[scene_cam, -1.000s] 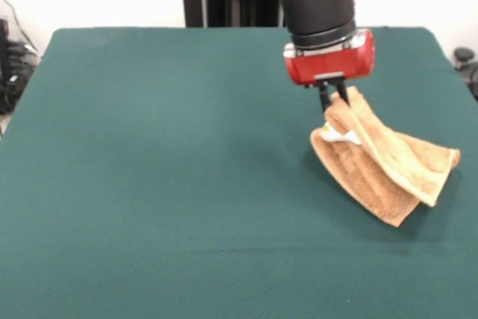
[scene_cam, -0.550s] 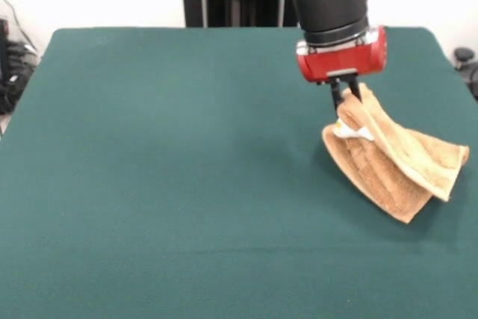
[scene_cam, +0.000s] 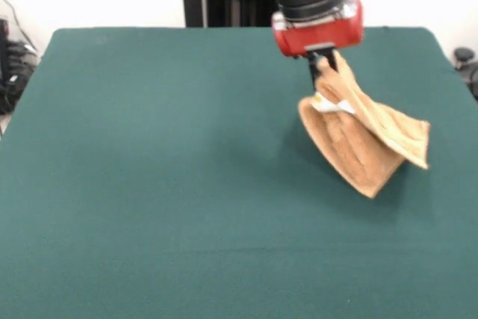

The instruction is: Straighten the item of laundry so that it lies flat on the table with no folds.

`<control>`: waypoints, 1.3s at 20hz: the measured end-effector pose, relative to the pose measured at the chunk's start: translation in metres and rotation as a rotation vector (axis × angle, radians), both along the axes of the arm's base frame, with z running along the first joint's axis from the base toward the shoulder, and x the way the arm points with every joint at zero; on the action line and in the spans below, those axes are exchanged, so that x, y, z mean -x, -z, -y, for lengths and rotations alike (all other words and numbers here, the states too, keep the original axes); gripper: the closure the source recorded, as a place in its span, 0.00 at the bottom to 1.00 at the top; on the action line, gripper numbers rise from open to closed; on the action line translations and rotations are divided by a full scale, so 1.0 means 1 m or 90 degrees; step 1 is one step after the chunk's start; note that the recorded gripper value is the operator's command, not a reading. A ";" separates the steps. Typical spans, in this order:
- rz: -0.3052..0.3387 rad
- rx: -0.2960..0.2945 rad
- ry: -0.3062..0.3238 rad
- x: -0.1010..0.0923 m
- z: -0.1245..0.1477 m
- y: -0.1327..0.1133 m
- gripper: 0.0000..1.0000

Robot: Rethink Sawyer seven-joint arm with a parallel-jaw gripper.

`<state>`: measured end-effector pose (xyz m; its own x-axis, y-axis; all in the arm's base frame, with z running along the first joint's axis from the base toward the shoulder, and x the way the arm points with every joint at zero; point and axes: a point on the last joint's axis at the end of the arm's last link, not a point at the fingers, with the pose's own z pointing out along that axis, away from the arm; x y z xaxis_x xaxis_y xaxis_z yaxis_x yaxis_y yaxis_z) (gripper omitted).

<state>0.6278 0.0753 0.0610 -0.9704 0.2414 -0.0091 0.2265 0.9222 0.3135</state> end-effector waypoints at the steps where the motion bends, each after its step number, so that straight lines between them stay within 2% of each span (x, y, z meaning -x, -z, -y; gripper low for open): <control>1: -0.023 -0.002 -0.009 0.001 0.013 -0.006 1.00; 5: -0.066 -0.002 -0.024 0.003 0.049 -0.017 1.00; 7: -0.083 0.003 -0.026 0.003 0.076 -0.024 1.00; 9: -0.091 0.015 -0.021 0.001 0.114 -0.028 1.00; 12: -0.085 0.028 -0.013 0.000 0.139 -0.030 1.00; 14: -0.073 0.047 -0.004 0.000 0.168 -0.034 1.00; 20: -0.047 0.088 -0.005 0.003 0.200 -0.047 1.00; 26: -0.016 0.126 -0.018 0.003 0.212 -0.057 1.00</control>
<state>0.6248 -0.1367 0.1176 -0.9774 0.2095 -0.0297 0.2046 0.9715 0.1194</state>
